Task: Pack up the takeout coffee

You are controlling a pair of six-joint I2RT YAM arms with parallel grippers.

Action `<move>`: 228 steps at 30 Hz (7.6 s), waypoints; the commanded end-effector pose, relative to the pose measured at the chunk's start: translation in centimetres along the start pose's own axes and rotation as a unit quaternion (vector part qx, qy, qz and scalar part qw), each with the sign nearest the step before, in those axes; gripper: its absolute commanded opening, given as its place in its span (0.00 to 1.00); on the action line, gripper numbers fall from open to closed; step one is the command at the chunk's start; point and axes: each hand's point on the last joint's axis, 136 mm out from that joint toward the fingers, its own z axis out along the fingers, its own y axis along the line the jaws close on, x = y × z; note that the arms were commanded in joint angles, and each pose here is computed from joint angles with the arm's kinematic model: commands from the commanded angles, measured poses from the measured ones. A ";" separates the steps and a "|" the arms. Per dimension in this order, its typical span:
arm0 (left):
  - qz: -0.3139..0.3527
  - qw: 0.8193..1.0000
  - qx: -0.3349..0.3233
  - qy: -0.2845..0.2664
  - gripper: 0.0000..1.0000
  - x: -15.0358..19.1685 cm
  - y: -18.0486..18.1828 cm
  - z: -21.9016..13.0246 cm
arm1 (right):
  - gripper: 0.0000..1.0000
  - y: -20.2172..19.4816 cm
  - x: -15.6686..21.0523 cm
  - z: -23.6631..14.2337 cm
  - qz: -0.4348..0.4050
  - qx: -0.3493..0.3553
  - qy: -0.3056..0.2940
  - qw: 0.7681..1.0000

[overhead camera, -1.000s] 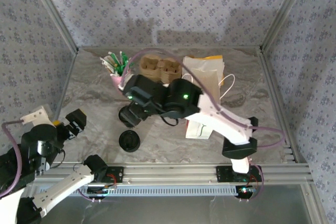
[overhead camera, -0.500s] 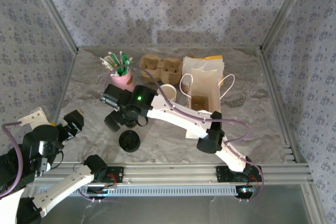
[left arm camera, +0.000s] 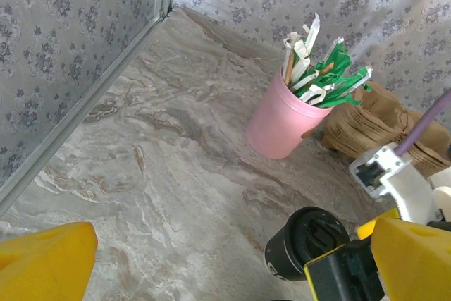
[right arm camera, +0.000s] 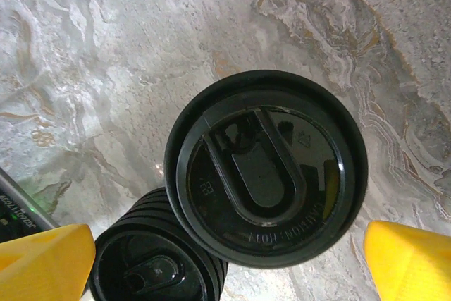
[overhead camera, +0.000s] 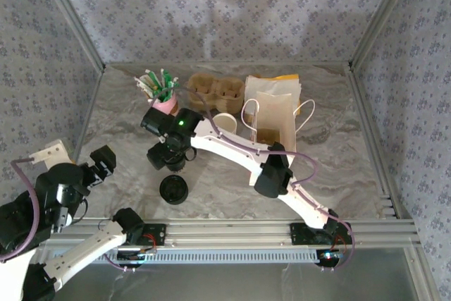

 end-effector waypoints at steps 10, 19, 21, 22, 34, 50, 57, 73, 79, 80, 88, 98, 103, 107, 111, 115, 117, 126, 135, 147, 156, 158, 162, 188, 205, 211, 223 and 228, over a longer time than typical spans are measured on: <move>0.014 1.000 0.004 0.005 1.00 0.1 -1.5 0.9 | 1.00 -1.0 -0.7 1.1 -0.053 0.022 -0.005 0.998; 0.021 1.000 0.005 0.008 1.00 0.1 -2.0 1.2 | 0.93 -1.3 -1.0 1.7 -0.060 0.023 -0.006 0.998; 0.022 1.000 0.005 0.009 1.00 0.1 -2.1 1.2 | 0.91 -1.3 -0.9 1.8 -0.061 0.023 -0.004 0.998; 0.023 1.000 0.005 0.008 1.00 0.1 -2.1 1.3 | 0.90 -1.4 -0.8 1.9 -0.061 0.024 -0.002 0.998; 0.025 1.000 0.005 0.009 1.00 0.2 -2.4 1.4 | 0.84 -1.4 -0.3 2.8 -0.068 0.033 0.008 0.997; 0.024 1.000 0.005 0.006 1.00 0.1 -2.2 1.3 | 0.71 -1.8 0.5 3.9 -0.071 0.043 0.027 0.996; 0.022 1.000 0.005 0.002 1.00 -0.1 -2.1 1.2 | 0.71 -2.2 1.3 4.9 -0.072 0.051 0.047 0.995; 0.024 1.000 0.008 -0.001 1.00 -0.3 -2.3 1.2 | 0.75 -2.8 1.8 5.3 -0.071 0.062 0.057 0.994; 0.023 1.000 0.008 -0.001 1.00 -0.4 -2.4 1.2 | 0.75 -3.0 1.8 5.4 -0.074 0.066 0.058 0.993; 0.024 1.000 0.008 -0.001 1.00 -0.4 -2.4 1.2 | 0.75 -3.0 1.9 5.5 -0.074 0.067 0.059 0.993; 0.025 1.000 0.009 -0.001 1.00 -0.5 -2.5 1.2 | 0.76 -3.1 2.3 5.7 -0.081 0.076 0.065 0.992; 0.031 0.999 0.012 -0.002 0.99 -0.8 -2.9 1.2 | 0.76 -3.6 2.7 5.8 -0.086 0.087 0.072 0.990; 0.039 0.999 0.013 -0.001 1.00 -1.1 -3.6 1.4 | 0.72 -3.6 2.3 5.3 -0.083 0.086 0.064 0.991; 0.040 0.999 0.017 -0.002 1.00 -1.3 -3.9 1.4 | 0.69 -3.6 1.8 4.5 -0.080 0.086 0.054 0.992; 0.043 0.999 0.019 -0.002 1.00 -1.5 -4.4 1.5 | 0.68 -3.5 1.1 3.0 -0.075 0.086 0.036 0.993; 0.045 0.999 0.022 -0.001 1.00 -1.7 -4.8 1.6 | 0.68 -3.5 0.3 1.2 -0.065 0.084 0.015 0.994; 0.046 0.999 0.024 -0.001 1.00 -1.7 -5.1 1.7 | 0.68 -3.7 0.0 0.4 -0.059 0.083 0.008 0.995; 0.049 0.998 0.029 -0.001 1.00 -2.0 -5.9 1.9 | 0.68 -3.9 -0.4 -3.5 -0.045 0.080 -0.015 0.996; 0.049 0.998 0.036 -0.002 1.00 -2.1 -6.5 2.1 | 0.69 -4.4 -0.5 -9.0 -0.022 0.068 -0.044 0.996; 0.057 0.997 0.058 0.006 1.00 -2.2 -9.5 3.3 | 0.69 -5.3 1.0 -16.9 -0.040 0.073 -0.082 0.993; 0.066 0.995 0.069 0.020 1.00 -1.9 -11.6 4.4 | 0.69 -5.3 3.5 -21.1 -0.061 0.068 -0.086 0.992; 0.068 0.995 0.070 0.023 1.00 -1.8 -12.0 4.6 | 0.69 -5.2 4.0 -21.9 -0.064 0.063 -0.087 0.992; 0.071 0.994 0.074 0.028 1.00 -1.6 -12.9 5.1 | 0.69 -4.9 4.8 -23.7 -0.068 0.051 -0.098 0.992; 0.078 0.991 0.091 0.059 1.00 -0.8 -16.4 6.9 | 0.69 -7.0 12.9 -30.6 -0.056 0.029 -0.077 0.995; 0.081 0.989 0.097 0.074 1.00 -0.3 -17.7 7.6 | 0.69 -11.6 17.6 -34.5 0.010 0.032 -0.108 0.994; 0.082 0.988 0.101 0.080 1.00 -0.1 -18.3 7.9 | 0.68 -13.7 18.3 -35.0 0.044 0.045 -0.114 0.992; 0.087 0.987 0.104 0.083 1.00 0.3 -19.2 8.7 | 0.68 -18.1 18.3 -35.1 0.128 0.083 -0.111 0.982; 0.092 0.987 0.105 0.082 1.00 0.6 -19.4 9.0 | 0.68 -19.5 18.0 -34.5 0.153 0.106 -0.100 0.977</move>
